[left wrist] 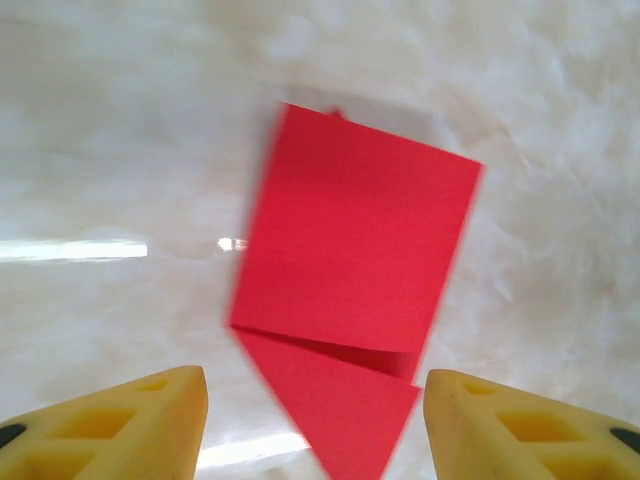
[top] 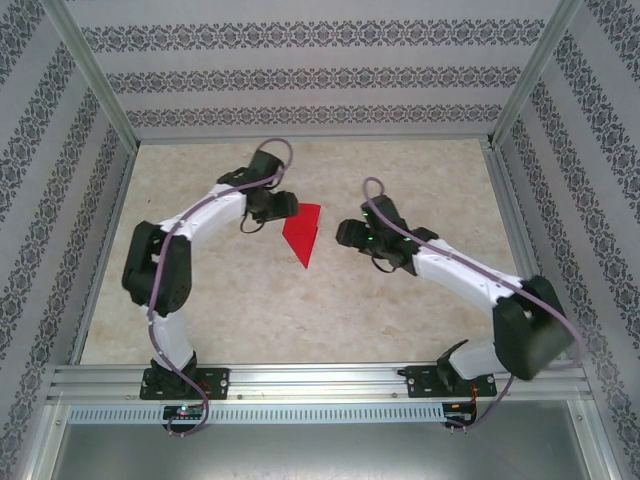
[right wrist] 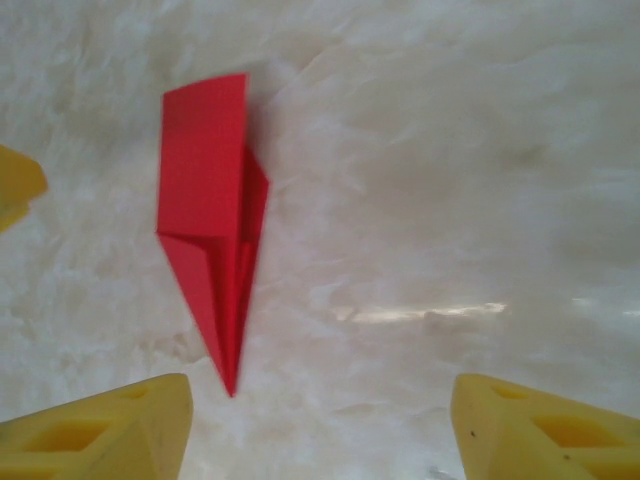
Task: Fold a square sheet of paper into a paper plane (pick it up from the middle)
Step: Turn over the paper at the center of the table.
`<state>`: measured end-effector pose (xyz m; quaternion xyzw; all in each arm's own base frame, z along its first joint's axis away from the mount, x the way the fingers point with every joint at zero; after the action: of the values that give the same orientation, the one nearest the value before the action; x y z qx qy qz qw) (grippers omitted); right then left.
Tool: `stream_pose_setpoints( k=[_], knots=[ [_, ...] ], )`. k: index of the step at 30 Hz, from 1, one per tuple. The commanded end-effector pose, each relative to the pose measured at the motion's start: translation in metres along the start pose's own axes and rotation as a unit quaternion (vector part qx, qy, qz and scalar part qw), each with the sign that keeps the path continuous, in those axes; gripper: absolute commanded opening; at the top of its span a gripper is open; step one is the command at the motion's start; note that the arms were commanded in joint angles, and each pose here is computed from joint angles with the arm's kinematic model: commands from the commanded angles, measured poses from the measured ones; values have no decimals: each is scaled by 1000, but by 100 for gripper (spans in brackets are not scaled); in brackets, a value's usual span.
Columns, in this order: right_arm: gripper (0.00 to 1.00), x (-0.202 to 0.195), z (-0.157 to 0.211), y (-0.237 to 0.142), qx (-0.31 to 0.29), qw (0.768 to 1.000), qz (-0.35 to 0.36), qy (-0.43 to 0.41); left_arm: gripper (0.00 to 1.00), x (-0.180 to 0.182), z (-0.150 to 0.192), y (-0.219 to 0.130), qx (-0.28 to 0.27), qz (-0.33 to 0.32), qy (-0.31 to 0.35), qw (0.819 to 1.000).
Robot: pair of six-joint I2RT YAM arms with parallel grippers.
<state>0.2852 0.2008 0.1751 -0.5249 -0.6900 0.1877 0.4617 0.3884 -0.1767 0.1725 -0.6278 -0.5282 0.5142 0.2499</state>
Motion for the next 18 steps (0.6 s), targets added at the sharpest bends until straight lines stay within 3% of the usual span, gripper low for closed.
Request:
stream_pose_setpoints(
  k=[1, 4, 7, 11, 18],
  knots=[
    [62, 45, -5, 15, -7, 999, -28, -26, 64, 27, -8, -16, -48, 8, -57, 997],
    [52, 73, 3, 41, 25, 998, -47, -41, 69, 55, -1, -25, -60, -6, -86, 994],
    [49, 92, 11, 64, 52, 996, -54, -52, 77, 72, 6, -30, -69, -19, -103, 992],
    [48, 103, 17, 89, 80, 994, -51, -56, 89, 89, 12, -37, -84, -31, -122, 988],
    [48, 101, 30, 122, 133, 988, -35, -67, 93, 94, 12, -37, -84, -28, -122, 989]
  ],
)
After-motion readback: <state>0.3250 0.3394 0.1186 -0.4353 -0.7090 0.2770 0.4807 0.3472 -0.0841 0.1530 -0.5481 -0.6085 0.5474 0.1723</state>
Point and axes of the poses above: each hand's point on the last joint's axis, 136 mm out from that joint toward the fingers, its own y axis out along the fingers, its own x axis along the line the jaws close on, z = x × y, the point moved 7 cm from there along -y, back along the fingers, and after that the axes turned 1 degree about -y, right-handed, at the moved point
